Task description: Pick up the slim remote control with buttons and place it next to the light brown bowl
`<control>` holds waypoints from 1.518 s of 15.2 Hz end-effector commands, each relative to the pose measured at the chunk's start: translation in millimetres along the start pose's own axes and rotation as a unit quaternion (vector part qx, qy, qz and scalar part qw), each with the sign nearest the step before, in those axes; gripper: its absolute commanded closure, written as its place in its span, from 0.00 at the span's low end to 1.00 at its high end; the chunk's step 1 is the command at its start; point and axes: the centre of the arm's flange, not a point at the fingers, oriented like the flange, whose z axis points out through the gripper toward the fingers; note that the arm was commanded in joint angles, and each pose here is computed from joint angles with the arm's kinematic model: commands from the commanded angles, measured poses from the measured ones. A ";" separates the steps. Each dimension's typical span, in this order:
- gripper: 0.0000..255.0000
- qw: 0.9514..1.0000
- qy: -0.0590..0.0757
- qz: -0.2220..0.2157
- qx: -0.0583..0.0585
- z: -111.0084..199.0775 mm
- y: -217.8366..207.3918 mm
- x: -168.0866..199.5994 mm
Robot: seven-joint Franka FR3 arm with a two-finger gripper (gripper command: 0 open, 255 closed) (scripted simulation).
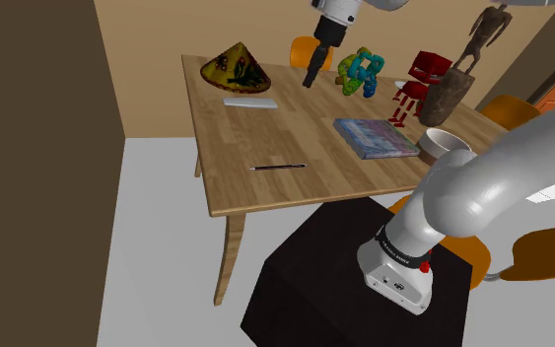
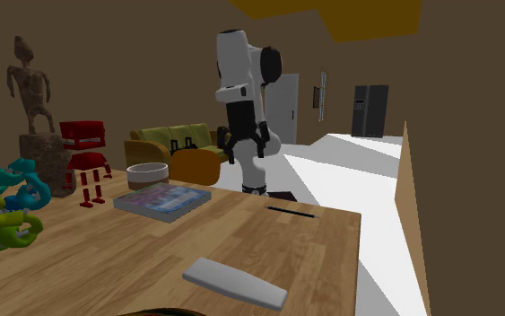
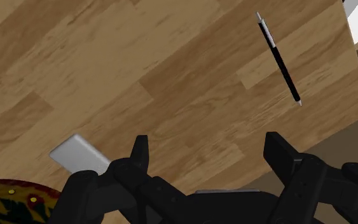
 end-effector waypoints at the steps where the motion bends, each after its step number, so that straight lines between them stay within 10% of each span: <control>1: 0.00 1.000 -0.007 -0.030 -0.003 17.0 17.6 17.5; 10: 0.00 0.987 -0.033 -0.155 -0.014 81.8 82.0 96.7; 21: 0.00 0.951 -0.065 -0.301 -0.027 164.3 133.1 204.9; 23: 0.00 0.951 -0.065 -0.301 -0.027 174.8 134.0 203.8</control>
